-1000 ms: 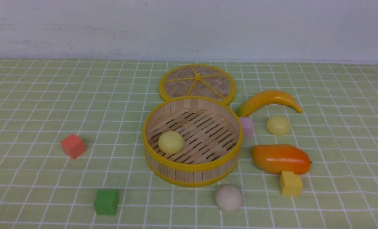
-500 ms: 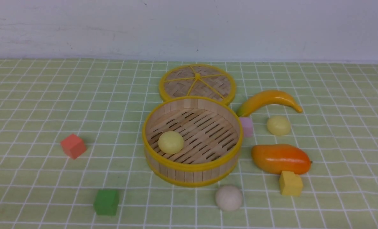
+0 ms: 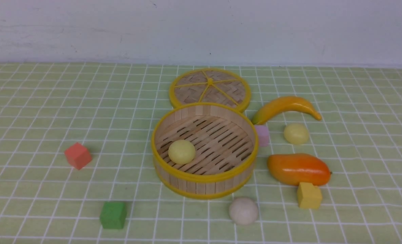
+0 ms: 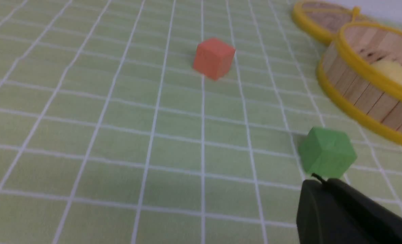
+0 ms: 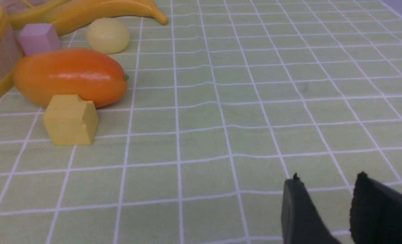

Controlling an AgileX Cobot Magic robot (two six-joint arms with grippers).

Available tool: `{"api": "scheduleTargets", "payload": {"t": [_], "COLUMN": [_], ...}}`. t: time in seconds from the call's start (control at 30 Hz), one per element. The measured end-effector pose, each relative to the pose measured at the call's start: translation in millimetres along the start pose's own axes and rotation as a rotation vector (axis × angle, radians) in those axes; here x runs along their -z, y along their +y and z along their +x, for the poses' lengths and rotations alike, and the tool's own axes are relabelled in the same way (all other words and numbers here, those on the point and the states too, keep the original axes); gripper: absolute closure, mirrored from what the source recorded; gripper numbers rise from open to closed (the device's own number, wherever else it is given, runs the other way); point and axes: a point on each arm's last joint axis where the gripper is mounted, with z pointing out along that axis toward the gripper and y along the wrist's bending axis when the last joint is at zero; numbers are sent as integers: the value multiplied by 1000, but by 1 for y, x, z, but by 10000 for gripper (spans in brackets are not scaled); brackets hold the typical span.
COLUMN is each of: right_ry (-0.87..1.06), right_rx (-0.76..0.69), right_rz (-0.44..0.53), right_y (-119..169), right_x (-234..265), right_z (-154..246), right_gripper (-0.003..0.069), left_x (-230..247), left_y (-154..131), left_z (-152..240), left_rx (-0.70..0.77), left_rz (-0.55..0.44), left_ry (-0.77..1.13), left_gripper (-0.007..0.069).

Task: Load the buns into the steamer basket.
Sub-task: Use the right arm to grab a steamed stuffed bun

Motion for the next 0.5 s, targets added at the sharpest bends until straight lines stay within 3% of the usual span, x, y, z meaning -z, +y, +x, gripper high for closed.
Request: {"api": "scheduleTargets", "payload": {"t": [0.5], "right_ry": [-1], "right_rx": [6], "right_rz": [3], "right_y": [0], "right_x": [0], "right_z": [0], "right_gripper": [420], "left_x": [0], "left_y": [1], "left_z": [2], "left_rx": [0], "left_rz": [-5], "left_ry": [14], "left_gripper": [630]}}
